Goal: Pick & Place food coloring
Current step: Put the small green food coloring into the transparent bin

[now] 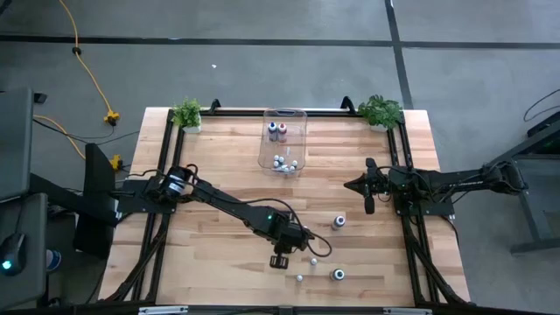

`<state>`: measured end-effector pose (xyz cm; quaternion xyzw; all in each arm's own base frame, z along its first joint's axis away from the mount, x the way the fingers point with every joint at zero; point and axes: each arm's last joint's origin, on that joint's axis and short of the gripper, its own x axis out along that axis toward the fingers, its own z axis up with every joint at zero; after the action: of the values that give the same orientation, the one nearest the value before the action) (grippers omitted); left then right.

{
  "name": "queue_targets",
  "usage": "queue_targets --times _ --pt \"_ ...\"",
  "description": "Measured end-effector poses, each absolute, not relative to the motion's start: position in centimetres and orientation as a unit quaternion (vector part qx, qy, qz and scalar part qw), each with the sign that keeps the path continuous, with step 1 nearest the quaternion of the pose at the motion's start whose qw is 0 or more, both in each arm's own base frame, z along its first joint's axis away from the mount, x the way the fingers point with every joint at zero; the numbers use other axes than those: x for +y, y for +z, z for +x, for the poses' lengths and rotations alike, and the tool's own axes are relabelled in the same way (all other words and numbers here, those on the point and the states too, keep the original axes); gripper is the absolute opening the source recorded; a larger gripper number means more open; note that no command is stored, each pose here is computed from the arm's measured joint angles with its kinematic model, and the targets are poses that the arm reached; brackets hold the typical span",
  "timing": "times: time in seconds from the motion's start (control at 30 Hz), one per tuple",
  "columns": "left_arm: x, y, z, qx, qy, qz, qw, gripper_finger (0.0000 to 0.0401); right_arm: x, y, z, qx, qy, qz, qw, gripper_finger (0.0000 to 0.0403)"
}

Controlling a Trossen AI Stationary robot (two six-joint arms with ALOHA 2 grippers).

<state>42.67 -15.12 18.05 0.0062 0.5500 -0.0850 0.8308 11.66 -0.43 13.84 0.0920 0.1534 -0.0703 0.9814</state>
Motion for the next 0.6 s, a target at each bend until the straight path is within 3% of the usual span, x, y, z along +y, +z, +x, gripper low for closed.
queue_targets --times 0.37,0.6 --pt "-14.6 18.6 41.9 0.567 -0.018 0.008 0.824 0.0056 -0.4 13.8 11.7 0.153 -0.070 0.092 0.981 0.0000" --pt "-13.8 22.6 40.8 0.528 0.031 0.013 0.849 0.0056 -0.4 13.8 11.7 0.153 -0.070 0.092 0.981 0.0000"
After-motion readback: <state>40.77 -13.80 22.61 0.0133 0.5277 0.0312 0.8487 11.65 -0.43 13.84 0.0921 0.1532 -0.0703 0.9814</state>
